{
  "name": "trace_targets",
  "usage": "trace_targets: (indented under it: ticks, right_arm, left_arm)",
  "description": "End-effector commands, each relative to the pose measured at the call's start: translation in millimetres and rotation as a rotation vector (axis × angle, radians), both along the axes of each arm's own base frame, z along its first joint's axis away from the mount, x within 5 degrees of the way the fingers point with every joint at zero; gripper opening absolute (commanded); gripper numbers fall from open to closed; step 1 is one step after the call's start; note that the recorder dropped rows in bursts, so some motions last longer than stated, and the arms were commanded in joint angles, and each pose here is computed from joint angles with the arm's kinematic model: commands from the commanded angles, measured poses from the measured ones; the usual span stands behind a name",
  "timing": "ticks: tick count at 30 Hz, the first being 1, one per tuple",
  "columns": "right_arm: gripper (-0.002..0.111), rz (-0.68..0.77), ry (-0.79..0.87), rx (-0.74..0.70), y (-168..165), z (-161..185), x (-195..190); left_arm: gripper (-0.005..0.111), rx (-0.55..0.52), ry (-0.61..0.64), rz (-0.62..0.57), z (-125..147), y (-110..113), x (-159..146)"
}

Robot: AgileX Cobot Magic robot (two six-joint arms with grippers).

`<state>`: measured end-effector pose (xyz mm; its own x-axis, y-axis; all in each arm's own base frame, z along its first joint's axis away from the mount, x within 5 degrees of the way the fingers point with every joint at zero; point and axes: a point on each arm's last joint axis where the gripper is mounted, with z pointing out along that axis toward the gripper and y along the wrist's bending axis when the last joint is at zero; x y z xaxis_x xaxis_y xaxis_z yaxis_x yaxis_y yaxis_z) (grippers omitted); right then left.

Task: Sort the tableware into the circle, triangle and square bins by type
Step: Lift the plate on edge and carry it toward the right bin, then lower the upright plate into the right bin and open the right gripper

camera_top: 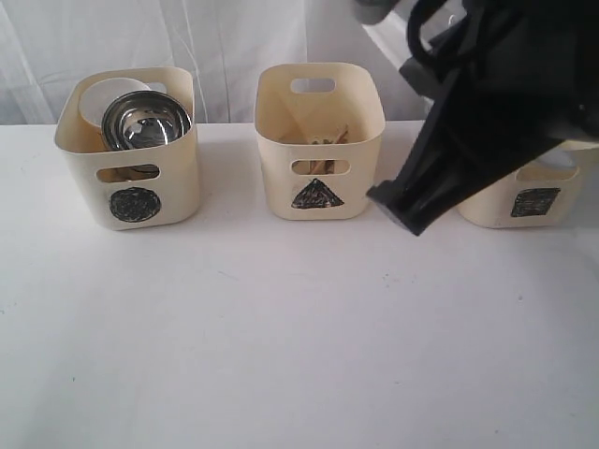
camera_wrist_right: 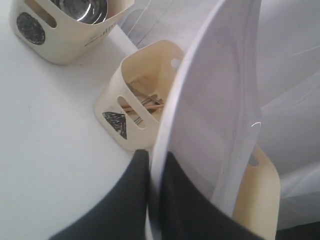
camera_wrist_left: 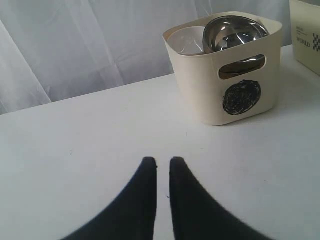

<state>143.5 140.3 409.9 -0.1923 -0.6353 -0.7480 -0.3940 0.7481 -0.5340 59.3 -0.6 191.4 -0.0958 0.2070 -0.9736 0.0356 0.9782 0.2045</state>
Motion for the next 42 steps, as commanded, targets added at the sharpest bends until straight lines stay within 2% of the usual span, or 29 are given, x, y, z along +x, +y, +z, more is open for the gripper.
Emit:
trace_targets:
  ticks: [1,17,33,42]
  right_arm:
    - [0.0,-0.035,-0.115,-0.033,-11.3,18.0,6.4]
    - [0.0,-0.127,-0.173,-0.063,-36.7,17.6,49.8]
    - [0.0,-0.225,-0.116,-0.034,-66.2,-12.7,120.1]
    - [0.0,-0.216,-0.113,-0.003,-78.6,-29.7,151.1]
  left_arm:
    - [0.017,-0.001,0.0,0.004,-1.3,0.2,-0.4]
    - [0.017,-0.001,0.0,0.004,-1.3,0.2,-0.4]
    - [0.017,-0.001,0.0,0.004,-1.3,0.2,-0.4]
    - [0.017,-0.001,0.0,0.004,-1.3,0.2,-0.4]
